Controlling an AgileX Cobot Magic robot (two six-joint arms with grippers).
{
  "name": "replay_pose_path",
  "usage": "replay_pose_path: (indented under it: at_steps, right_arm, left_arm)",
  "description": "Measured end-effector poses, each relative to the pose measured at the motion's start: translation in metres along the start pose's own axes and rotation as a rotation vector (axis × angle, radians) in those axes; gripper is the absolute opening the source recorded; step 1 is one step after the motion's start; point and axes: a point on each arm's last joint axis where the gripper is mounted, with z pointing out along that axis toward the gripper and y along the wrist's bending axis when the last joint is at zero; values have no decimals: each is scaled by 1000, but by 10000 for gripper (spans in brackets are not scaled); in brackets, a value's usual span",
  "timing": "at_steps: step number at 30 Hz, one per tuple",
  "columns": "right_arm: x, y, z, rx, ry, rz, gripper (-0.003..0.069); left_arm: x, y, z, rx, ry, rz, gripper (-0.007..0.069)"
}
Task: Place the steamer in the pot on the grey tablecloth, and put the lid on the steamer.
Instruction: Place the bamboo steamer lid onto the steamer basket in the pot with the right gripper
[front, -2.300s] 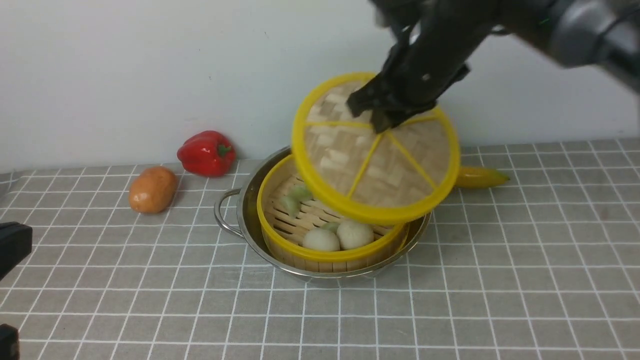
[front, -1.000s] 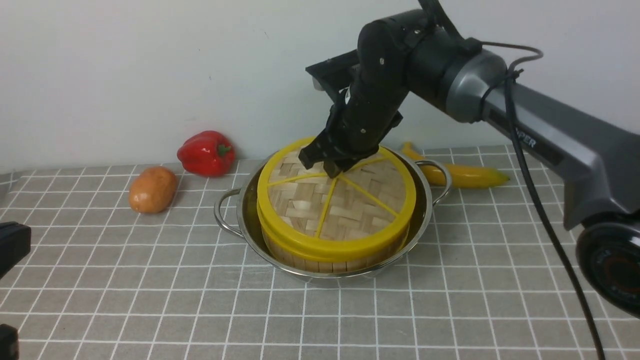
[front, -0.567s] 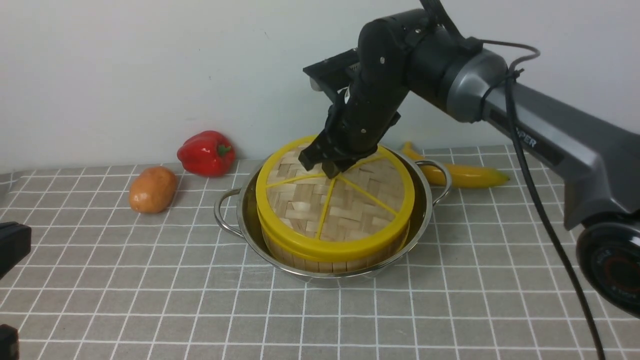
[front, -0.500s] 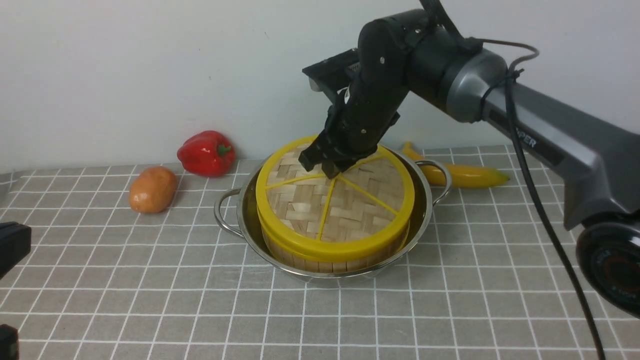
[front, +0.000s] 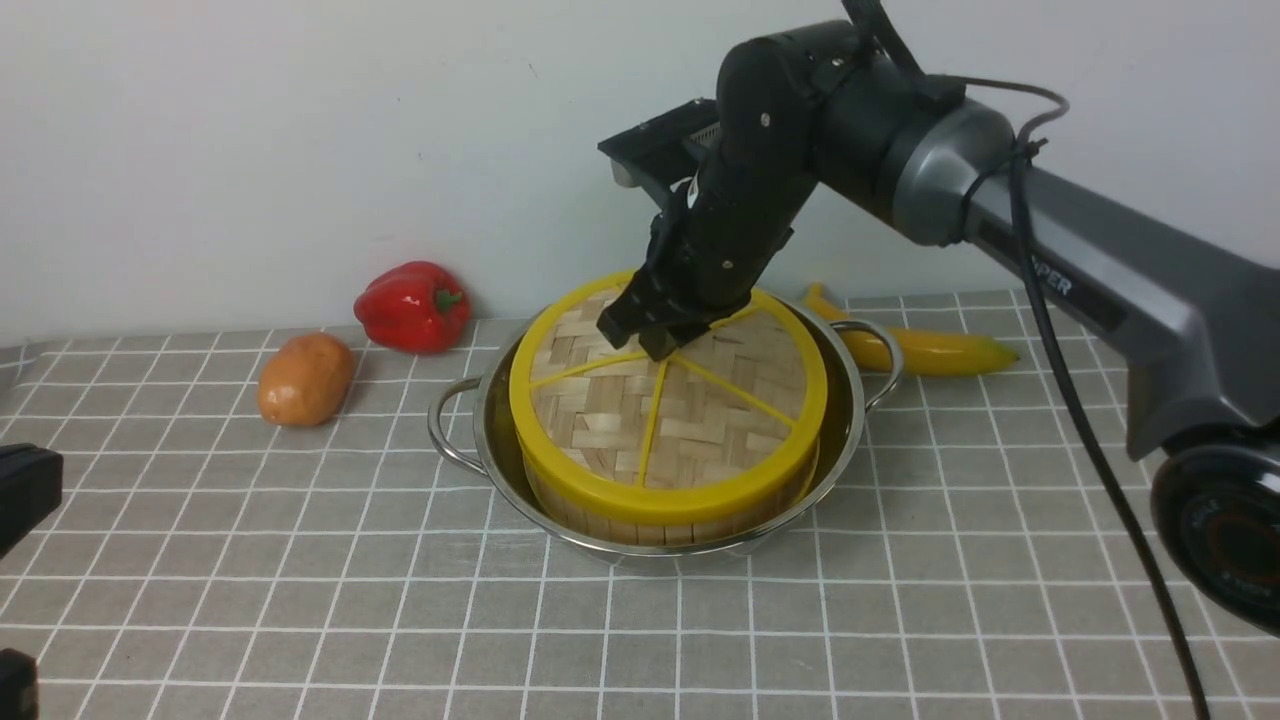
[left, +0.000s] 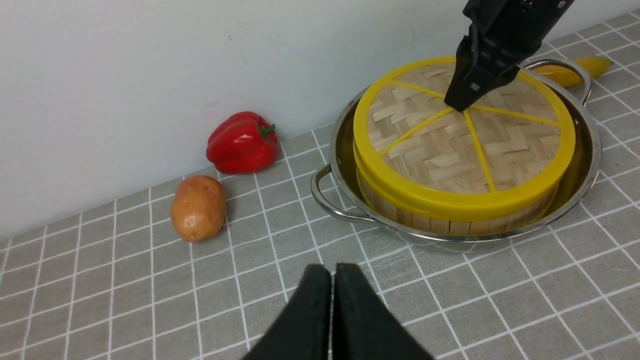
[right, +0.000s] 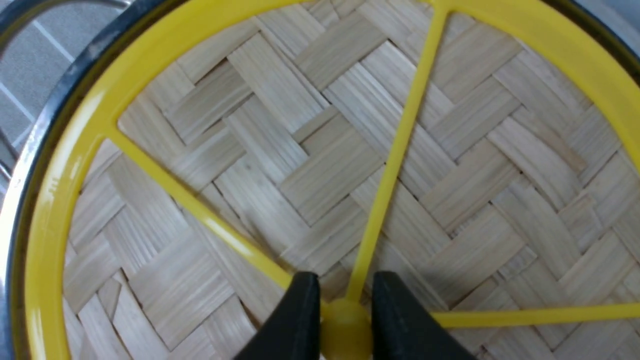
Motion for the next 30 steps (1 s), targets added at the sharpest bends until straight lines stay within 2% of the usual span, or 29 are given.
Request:
replay_pose_path:
  at_steps: [13,30]
  right_arm:
    - [0,0,2,-6,1,-51,147]
    - [0,1,0,-6,-2,-47,147]
  left_arm:
    - [0,0,0,0,0,0,11]
    - [0,0,0,0,0,0,11]
